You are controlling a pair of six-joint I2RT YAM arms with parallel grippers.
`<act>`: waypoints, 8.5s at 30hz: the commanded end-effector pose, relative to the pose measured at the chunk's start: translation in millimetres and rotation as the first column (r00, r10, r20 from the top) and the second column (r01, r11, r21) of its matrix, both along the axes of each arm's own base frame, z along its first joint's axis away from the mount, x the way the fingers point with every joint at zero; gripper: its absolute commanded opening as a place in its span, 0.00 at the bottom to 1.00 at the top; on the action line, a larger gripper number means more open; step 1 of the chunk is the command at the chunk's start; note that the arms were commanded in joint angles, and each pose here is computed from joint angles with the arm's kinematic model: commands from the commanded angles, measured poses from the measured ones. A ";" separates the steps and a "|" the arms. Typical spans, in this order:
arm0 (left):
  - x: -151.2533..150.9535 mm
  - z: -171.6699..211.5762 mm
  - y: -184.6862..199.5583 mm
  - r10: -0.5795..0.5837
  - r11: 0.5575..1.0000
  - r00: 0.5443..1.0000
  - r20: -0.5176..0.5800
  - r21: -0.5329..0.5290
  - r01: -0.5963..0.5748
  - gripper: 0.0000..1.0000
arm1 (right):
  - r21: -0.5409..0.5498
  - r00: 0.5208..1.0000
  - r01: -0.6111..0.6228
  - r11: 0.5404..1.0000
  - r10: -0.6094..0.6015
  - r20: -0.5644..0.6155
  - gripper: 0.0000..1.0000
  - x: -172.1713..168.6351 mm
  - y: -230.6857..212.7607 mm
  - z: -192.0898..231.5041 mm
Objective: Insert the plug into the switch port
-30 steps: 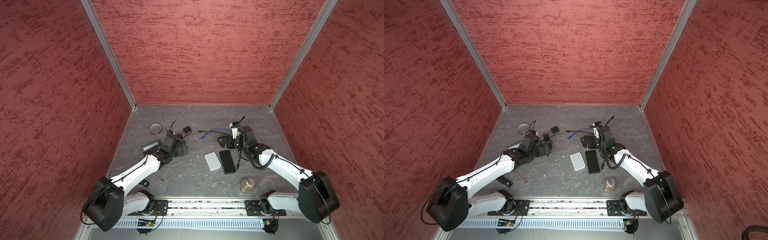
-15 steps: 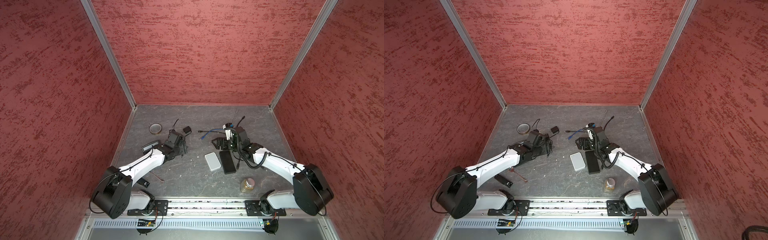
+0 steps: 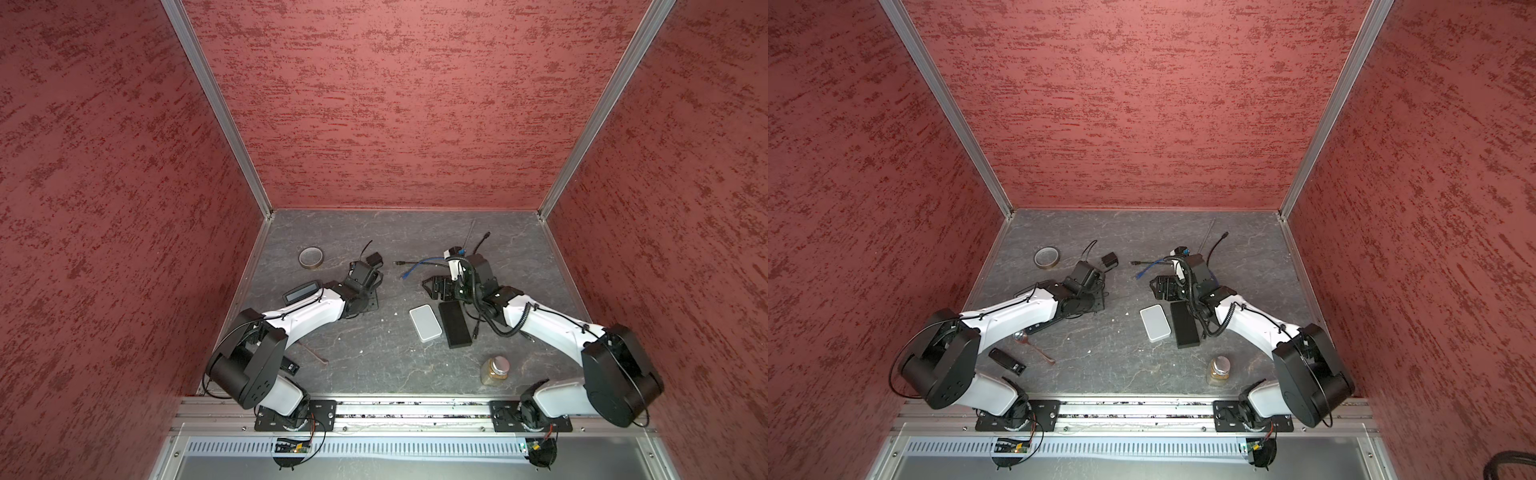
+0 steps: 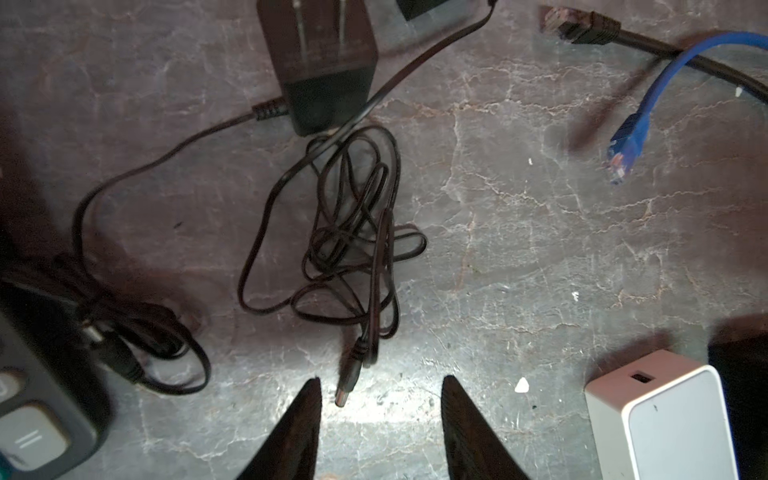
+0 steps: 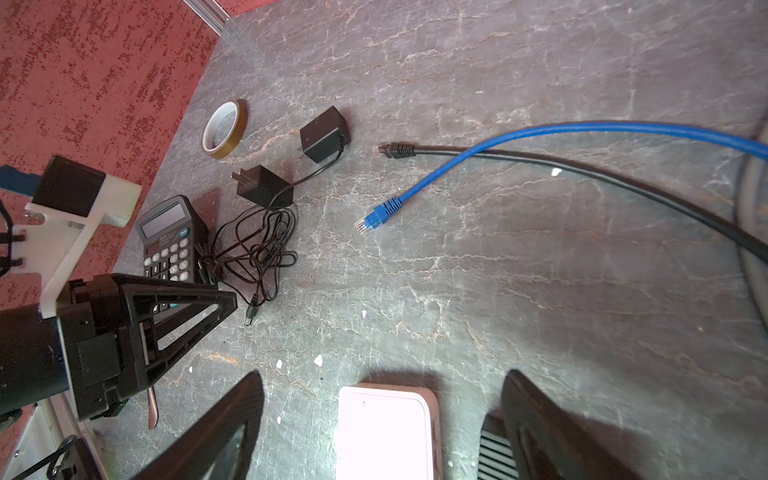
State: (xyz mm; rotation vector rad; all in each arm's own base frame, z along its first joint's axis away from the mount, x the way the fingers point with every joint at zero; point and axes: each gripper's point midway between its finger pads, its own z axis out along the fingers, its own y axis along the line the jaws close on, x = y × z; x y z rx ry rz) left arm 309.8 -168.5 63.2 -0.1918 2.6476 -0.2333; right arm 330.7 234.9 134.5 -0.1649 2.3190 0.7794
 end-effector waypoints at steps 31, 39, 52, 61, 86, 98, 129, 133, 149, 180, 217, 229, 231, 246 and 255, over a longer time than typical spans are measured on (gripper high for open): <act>1.7 10.3 92.6 0.266 0.964 0.963 0.049 -0.010 -0.265 0.40 | 0.035 0.999 0.007 0.999 -0.005 -0.044 0.87 -6.2 9.0 -13.7; 0.8 -16.2 102.9 0.307 0.952 0.951 -0.027 0.013 -0.307 0.36 | 0.035 0.999 0.004 0.999 -0.002 -0.048 0.87 -7.7 11.1 -14.2; 8.9 -38.2 104.0 0.315 0.948 0.947 -0.069 0.065 -0.311 0.28 | 0.030 0.999 0.000 1.000 0.002 -0.054 0.87 -9.5 12.6 -17.0; 14.4 -37.6 95.0 0.282 0.957 0.957 -0.069 0.086 -0.276 0.10 | 0.029 0.999 -0.001 1.000 0.003 -0.055 0.87 -10.3 13.3 -18.2; 11.6 60.8 45.9 0.224 0.952 0.972 0.078 -0.231 -0.200 0.00 | 0.195 0.992 -0.126 0.973 0.127 0.011 0.80 -24.1 54.5 21.9; 34.2 114.0 4.0 0.224 0.917 0.955 0.193 -0.375 -0.140 0.00 | 0.266 0.978 -0.211 0.941 0.201 0.065 0.73 -33.5 92.2 54.3; 28.2 106.4 -68.6 0.263 0.822 0.948 0.179 -0.555 -0.124 0.00 | 0.336 0.998 -0.059 0.940 0.053 0.030 0.46 -8.6 91.4 50.8; 27.4 106.4 -70.4 0.265 0.817 0.947 0.182 -0.564 -0.120 0.00 | 0.331 0.999 -0.049 0.942 0.043 0.026 0.44 -6.4 92.0 46.6; 22.8 107.6 -74.5 0.258 0.806 0.948 0.185 -0.583 -0.106 0.00 | 0.374 0.998 -0.067 0.925 0.061 0.027 0.31 1.2 106.5 44.4; 8.7 128.9 -29.9 0.028 0.937 0.935 0.354 -0.335 0.099 0.46 | -0.176 0.810 -0.464 0.868 0.497 0.312 0.00 -43.2 86.0 46.1; -15.8 159.6 -24.1 -0.228 0.914 0.740 0.633 -0.124 0.387 0.53 | -0.189 0.599 -0.661 0.726 0.662 0.450 0.00 -69.8 109.1 116.6; -35.4 153.4 -59.9 -0.381 0.788 0.645 0.662 -0.133 0.601 0.52 | -0.180 0.602 -0.685 0.706 0.688 0.406 0.00 -88.7 97.4 80.4; -38.2 152.0 -65.3 -0.397 0.771 0.641 0.657 -0.139 0.621 0.51 | -0.172 0.605 -0.687 0.706 0.687 0.403 0.00 -90.6 96.7 78.1; -68.7 124.6 -83.4 -0.605 0.678 0.467 0.645 0.110 0.727 0.42 | -0.186 0.629 -0.675 0.714 0.689 0.361 0.00 -91.2 90.8 64.5; -56.0 125.8 -79.7 -0.621 0.697 0.444 0.646 0.195 0.690 0.36 | -0.186 0.619 -0.685 0.704 0.697 0.361 0.00 -93.6 90.7 63.9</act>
